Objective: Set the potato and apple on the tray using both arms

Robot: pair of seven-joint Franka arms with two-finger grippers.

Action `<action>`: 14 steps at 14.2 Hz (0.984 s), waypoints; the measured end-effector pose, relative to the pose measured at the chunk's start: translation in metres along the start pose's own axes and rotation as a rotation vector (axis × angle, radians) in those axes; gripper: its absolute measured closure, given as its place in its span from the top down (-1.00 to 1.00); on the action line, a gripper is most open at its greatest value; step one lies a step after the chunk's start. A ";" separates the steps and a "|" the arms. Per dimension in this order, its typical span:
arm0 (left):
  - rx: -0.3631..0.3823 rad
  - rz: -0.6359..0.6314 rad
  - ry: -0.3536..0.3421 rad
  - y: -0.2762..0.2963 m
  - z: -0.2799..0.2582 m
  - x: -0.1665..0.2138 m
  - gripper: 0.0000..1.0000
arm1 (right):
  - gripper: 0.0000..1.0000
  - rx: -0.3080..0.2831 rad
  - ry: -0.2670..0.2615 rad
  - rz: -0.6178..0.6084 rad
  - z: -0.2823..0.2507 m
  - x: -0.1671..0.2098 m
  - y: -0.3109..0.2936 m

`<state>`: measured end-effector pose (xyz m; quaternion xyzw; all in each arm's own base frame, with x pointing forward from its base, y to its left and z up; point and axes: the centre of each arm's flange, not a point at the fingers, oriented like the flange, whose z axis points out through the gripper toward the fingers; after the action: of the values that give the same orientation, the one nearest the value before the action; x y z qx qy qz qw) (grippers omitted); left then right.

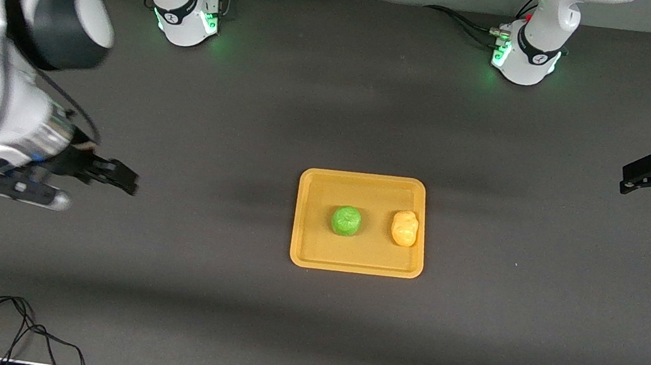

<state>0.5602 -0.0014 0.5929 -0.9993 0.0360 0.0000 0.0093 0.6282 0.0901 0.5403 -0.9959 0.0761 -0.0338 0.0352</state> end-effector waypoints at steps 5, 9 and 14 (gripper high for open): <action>-0.001 0.002 -0.022 0.001 -0.001 -0.003 1.00 | 1.00 -0.090 -0.005 -0.058 -0.065 -0.032 0.061; -0.001 0.003 -0.020 0.001 -0.003 -0.003 1.00 | 1.00 -0.054 -0.034 -0.014 -0.063 -0.042 0.084; -0.001 0.003 -0.019 0.001 -0.003 -0.003 1.00 | 1.00 -0.041 -0.085 -0.027 -0.077 -0.058 0.097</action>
<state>0.5575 -0.0025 0.5963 -0.9992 0.0373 0.0094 0.0090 0.5511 -0.0013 0.6063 -0.9979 0.0619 0.0098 0.0177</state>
